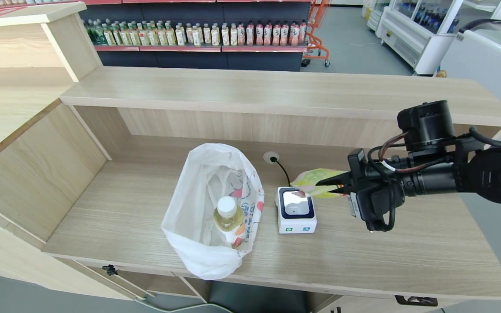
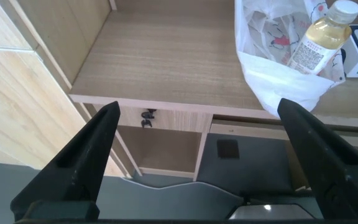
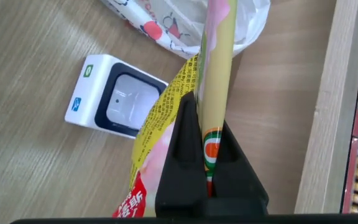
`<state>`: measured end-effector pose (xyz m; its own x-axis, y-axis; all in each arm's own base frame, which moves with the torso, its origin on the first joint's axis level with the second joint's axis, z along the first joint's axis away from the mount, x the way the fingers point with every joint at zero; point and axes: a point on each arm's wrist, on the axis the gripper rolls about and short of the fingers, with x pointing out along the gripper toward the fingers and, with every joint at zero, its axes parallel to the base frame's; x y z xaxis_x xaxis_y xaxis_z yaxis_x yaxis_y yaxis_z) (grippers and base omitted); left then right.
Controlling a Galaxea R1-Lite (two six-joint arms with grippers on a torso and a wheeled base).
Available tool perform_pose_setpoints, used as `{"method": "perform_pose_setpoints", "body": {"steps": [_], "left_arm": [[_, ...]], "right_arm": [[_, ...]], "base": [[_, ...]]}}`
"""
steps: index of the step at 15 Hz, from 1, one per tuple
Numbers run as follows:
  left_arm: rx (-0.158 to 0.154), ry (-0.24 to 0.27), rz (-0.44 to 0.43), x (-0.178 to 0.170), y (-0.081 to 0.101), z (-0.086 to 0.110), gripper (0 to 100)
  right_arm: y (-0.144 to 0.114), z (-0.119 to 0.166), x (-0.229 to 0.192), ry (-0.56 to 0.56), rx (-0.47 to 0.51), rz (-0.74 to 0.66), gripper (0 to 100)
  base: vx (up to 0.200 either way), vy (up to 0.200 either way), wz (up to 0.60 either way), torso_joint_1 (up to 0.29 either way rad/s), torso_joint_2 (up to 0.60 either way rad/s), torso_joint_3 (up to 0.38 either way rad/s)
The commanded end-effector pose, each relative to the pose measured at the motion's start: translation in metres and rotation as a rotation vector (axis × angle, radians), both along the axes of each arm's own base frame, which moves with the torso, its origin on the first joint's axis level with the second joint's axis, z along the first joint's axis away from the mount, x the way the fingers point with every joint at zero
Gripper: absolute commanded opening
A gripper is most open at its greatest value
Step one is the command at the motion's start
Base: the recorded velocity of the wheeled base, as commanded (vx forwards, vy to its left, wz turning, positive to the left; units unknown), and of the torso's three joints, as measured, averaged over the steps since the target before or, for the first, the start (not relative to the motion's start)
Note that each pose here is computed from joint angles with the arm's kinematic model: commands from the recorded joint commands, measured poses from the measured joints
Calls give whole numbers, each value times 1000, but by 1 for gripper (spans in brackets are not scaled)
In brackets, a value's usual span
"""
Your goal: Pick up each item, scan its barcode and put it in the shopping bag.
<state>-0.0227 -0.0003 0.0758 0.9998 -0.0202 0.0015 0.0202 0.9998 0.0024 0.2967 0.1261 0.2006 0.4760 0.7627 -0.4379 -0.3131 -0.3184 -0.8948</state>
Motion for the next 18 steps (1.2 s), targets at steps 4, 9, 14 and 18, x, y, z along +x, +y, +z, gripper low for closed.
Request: {"method": "perform_pose_setpoints", "body": {"steps": [4, 9, 14, 18], "left_arm": [[1, 0, 0, 0, 0, 0, 100], [1, 0, 0, 0, 0, 0, 100], [-1, 0, 0, 0, 0, 0, 100], [2, 0, 0, 0, 0, 0, 100]], "right_arm": [[-5, -27, 8, 6, -41, 78, 0], [-6, -42, 5, -57, -46, 82, 0], [-7, -53, 2, -90, -35, 82, 0], [-7, -54, 2, -102, -34, 84, 0]], "base": [[0, 0, 0, 0, 0, 0], [0, 0, 0, 0, 0, 0], [160, 0, 0, -4, 0, 4], [100, 0, 0, 4, 2, 2]]}}
